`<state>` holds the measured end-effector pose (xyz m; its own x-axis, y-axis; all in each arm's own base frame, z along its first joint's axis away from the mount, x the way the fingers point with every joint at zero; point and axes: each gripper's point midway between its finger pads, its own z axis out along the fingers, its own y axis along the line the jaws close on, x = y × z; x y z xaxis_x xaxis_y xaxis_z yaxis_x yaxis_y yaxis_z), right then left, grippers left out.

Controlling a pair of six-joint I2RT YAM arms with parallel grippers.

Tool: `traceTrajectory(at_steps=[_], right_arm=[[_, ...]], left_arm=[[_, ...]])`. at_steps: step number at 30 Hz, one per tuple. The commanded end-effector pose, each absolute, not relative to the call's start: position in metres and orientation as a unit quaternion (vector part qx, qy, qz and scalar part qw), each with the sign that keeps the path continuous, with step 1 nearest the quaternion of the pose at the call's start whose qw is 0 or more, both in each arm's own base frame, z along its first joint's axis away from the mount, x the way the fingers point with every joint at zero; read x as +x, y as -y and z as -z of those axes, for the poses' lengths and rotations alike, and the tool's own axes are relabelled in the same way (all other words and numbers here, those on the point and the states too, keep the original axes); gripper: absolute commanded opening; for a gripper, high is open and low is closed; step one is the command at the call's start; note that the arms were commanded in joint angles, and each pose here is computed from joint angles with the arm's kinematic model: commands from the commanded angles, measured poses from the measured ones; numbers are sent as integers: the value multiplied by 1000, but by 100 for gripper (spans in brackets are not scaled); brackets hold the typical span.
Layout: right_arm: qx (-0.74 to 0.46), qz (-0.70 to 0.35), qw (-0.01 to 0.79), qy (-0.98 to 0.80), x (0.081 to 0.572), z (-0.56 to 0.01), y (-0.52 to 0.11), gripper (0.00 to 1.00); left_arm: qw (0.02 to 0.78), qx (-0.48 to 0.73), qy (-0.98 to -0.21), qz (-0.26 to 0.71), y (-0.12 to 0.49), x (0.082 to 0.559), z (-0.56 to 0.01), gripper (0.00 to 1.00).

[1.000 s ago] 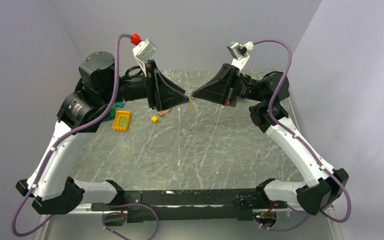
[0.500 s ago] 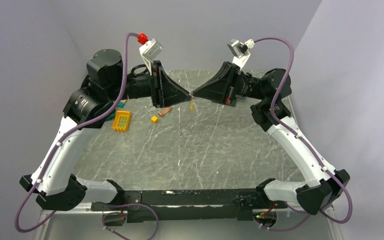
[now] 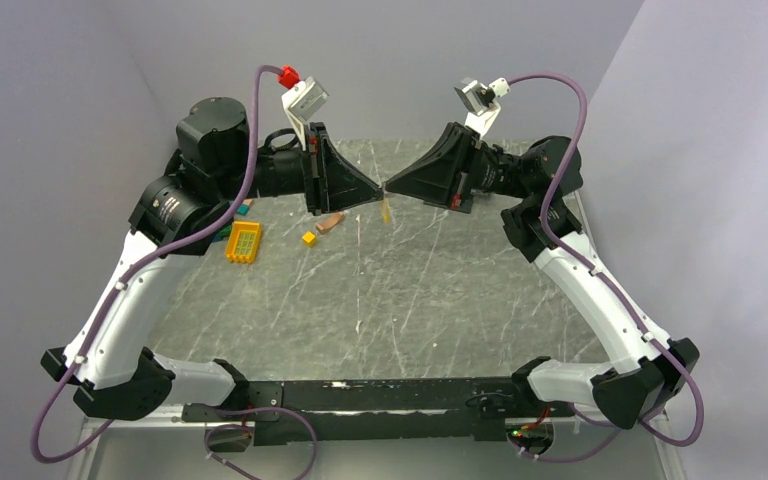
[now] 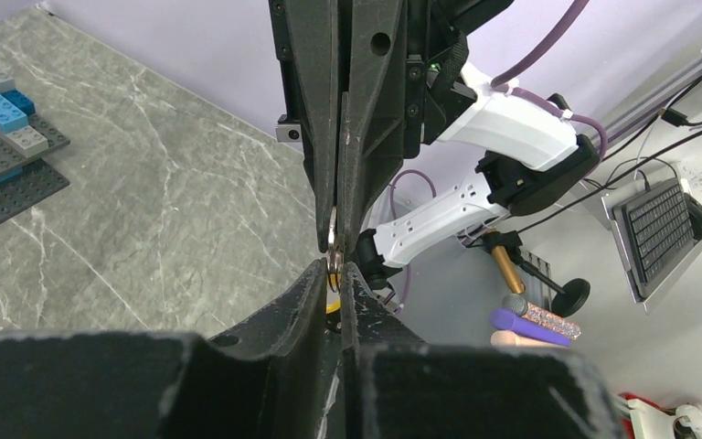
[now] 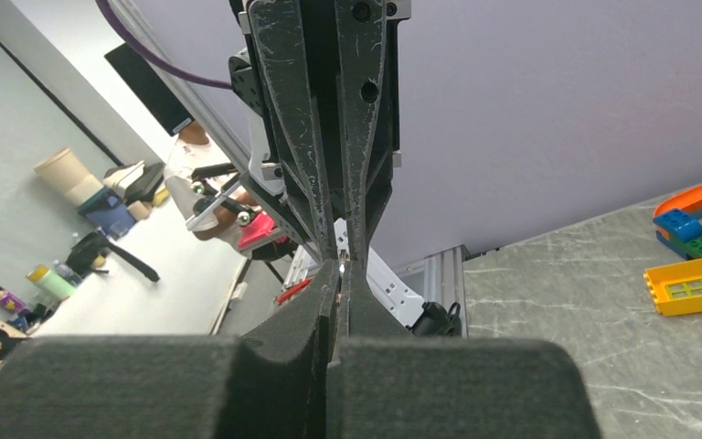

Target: Remove the keys from the keyring

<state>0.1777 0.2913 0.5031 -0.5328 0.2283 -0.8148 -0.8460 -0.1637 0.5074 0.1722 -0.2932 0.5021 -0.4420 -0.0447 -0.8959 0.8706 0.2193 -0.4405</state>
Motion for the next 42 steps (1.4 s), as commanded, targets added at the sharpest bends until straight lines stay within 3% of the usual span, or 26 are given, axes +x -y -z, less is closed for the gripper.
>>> traceTrajectory(at_steps=[1, 13, 19, 30, 42], right_arm=[[-315, -702, 391, -504, 169, -510, -287, 0], [-314, -702, 390, -507, 171, -506, -288, 0], [-312, -701, 392, -507, 171, -505, -288, 0], [-311, -692, 411, -507, 174, -510, -287, 0], [-280, -707, 431, -486, 179, -525, -285, 0]], left_arm=[[442, 327, -632, 546, 294, 171, -517, 18], [449, 331, -633, 537, 291, 171, -517, 22], [447, 333, -632, 539, 292, 171, -517, 0], [471, 298, -625, 546, 288, 175, -531, 0], [539, 161, -601, 568, 271, 198, -562, 0]])
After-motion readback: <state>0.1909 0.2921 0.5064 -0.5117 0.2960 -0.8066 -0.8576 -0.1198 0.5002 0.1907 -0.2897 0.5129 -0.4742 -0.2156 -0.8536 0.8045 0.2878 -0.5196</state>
